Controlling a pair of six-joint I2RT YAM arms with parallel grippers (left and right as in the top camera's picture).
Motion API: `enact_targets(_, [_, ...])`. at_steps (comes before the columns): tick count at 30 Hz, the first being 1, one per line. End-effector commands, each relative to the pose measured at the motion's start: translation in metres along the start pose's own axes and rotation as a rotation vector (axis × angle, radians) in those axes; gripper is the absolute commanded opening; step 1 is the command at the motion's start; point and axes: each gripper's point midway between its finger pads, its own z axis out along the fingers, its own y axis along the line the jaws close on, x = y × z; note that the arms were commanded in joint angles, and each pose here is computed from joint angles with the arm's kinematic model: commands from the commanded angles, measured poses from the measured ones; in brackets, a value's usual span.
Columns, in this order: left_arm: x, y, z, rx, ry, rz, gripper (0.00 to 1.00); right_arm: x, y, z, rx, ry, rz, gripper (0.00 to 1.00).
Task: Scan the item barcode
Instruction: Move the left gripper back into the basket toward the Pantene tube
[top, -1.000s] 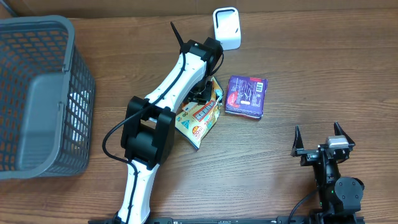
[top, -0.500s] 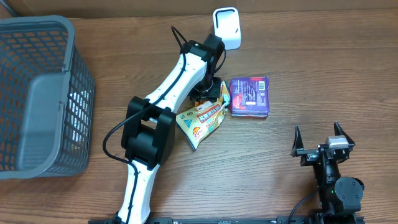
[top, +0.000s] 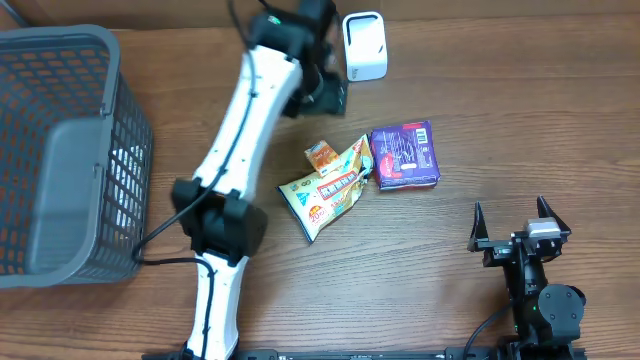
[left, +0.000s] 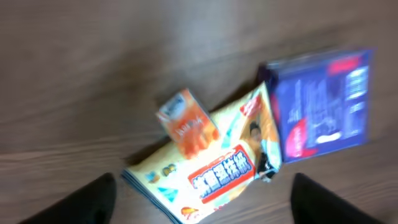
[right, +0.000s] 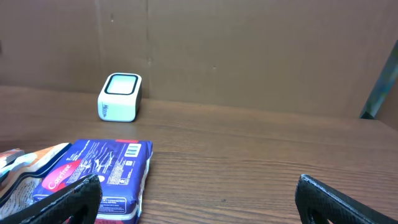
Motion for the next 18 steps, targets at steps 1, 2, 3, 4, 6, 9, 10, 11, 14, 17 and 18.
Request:
enact_targets(1, [-0.019, 0.01, -0.059, 0.05, -0.155, -0.017, 0.85, 0.002, 0.0, 0.0, 0.002, -0.005, -0.003, 1.0])
enact_targets(2, [-0.024, 0.011, -0.078, 0.082, -0.211, 0.006, 0.85, 0.001, 0.0, 0.0, 0.002, -0.006, -0.003, 1.0])
enact_targets(3, [-0.027, 0.012, -0.092, 0.099, -0.247, 0.013, 0.85, 0.001, 0.0, 0.0, 0.002, -0.006, -0.003, 1.0])
enact_targets(4, [-0.029, 0.017, -0.108, 0.105, -0.293, 0.004, 0.84, 0.002, 0.0, 0.0, 0.002, -0.005, -0.003, 1.0])
enact_targets(6, [-0.03, 0.035, -0.143, 0.097, -0.387, -0.026, 0.84, 0.002, 0.0, 0.0, 0.002, -0.005, -0.003, 1.0])
enact_targets(9, [-0.024, 0.083, -0.196, 0.043, -0.514, -0.114, 0.91, 0.001, 0.0, 0.0, 0.002, -0.006, -0.003, 1.0])
enact_targets(10, [-0.02, 0.098, -0.211, 0.029, -0.549, -0.143, 0.96, 0.002, 0.0, 0.0, 0.002, -0.005, -0.003, 1.0])
enact_targets(11, [-0.015, 0.114, -0.226, 0.014, -0.584, -0.175, 0.99, 0.002, 0.0, 0.0, 0.002, -0.005, -0.003, 1.0])
enact_targets(14, [0.006, 0.165, -0.27, -0.048, -0.687, -0.286, 1.0, 0.002, 0.0, 0.0, 0.002, -0.005, -0.003, 1.0])
enact_targets(17, [0.029, 0.204, -0.299, -0.105, -0.753, -0.353, 1.0, 0.002, 0.0, 0.0, 0.002, -0.005, -0.003, 1.0])
enact_targets(18, [0.034, 0.213, -0.304, -0.112, -0.763, -0.377, 1.0, 0.001, 0.0, 0.0, 0.002, -0.006, -0.003, 1.0])
